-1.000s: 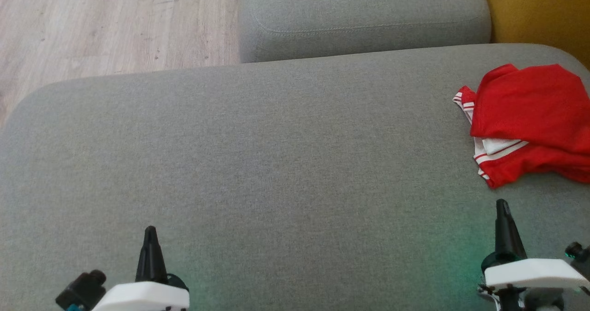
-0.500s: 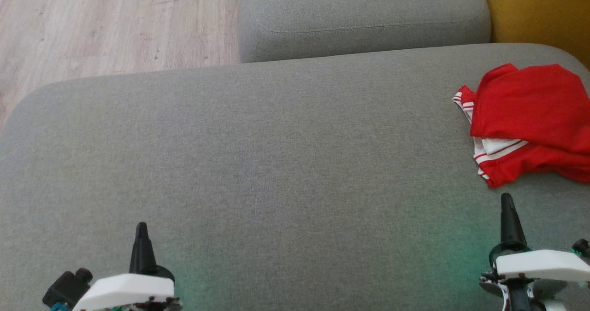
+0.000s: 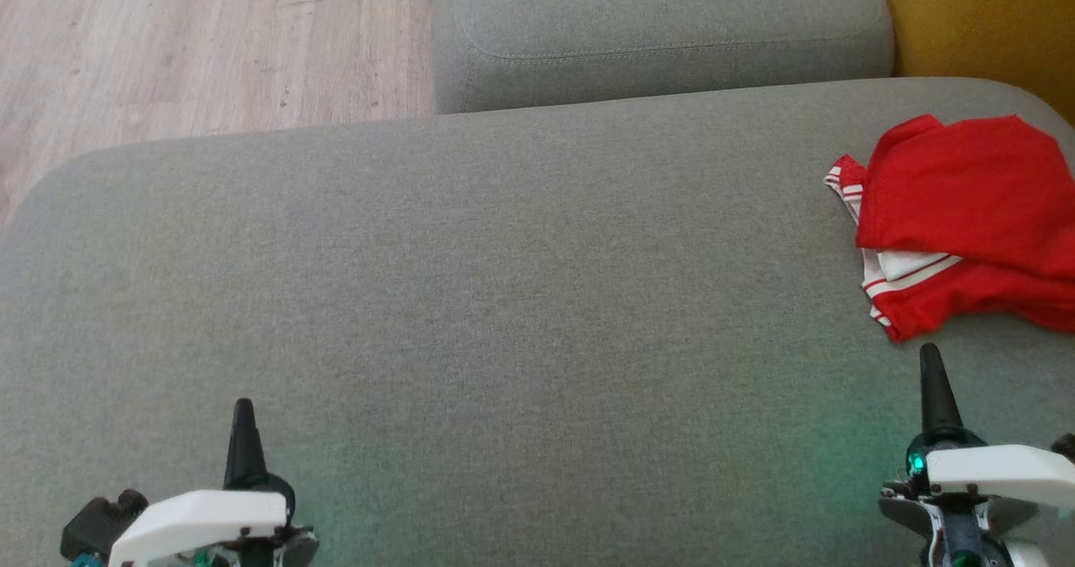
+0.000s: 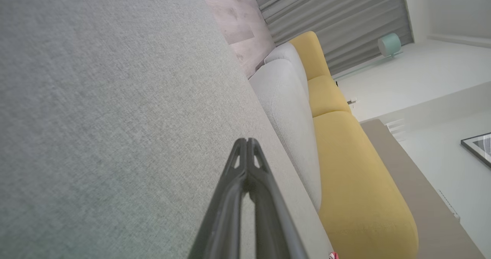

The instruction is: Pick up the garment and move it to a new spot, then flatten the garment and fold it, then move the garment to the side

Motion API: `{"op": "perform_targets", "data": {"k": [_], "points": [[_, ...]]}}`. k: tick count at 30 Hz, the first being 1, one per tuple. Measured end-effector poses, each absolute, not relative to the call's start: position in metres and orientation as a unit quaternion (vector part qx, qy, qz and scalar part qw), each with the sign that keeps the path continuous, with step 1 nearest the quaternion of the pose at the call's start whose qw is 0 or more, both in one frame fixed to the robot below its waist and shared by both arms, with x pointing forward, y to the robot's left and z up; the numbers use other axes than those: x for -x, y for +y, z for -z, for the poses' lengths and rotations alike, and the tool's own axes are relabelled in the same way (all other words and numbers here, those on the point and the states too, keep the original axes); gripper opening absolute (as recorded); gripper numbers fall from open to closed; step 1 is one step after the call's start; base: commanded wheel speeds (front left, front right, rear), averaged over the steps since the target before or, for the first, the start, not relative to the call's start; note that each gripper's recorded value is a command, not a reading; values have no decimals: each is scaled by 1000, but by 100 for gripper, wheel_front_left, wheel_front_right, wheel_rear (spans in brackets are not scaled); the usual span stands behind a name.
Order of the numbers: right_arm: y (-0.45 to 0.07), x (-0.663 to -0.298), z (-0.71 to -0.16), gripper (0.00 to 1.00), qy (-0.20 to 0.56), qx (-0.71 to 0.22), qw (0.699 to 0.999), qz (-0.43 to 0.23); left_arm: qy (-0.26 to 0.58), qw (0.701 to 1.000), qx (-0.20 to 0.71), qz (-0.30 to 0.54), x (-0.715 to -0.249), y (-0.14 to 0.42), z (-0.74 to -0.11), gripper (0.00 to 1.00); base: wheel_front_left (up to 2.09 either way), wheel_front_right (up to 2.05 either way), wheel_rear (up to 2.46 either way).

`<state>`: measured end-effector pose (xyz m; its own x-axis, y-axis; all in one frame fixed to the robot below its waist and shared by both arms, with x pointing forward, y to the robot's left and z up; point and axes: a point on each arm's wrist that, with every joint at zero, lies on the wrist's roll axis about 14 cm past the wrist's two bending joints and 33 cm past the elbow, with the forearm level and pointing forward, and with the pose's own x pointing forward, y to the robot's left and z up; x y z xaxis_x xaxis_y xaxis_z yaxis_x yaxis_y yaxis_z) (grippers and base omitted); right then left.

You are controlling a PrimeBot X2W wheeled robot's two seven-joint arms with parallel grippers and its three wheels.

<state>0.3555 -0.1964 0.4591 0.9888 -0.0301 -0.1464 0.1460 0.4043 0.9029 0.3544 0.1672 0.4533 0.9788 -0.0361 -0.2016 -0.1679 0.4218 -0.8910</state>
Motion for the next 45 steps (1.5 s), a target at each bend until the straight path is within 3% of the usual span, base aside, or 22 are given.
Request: {"op": "perform_targets", "data": {"k": [35, 45], "points": [[-205, -373, -477, 0, 23, -702, 711, 44, 49, 712, 700, -28, -372, 186, -474, 0, 0, 0, 0], [-206, -373, -477, 0, 22, -709, 703, 44, 43, 704, 709, -22, -375, 187, -478, 0, 0, 0, 0]]}}
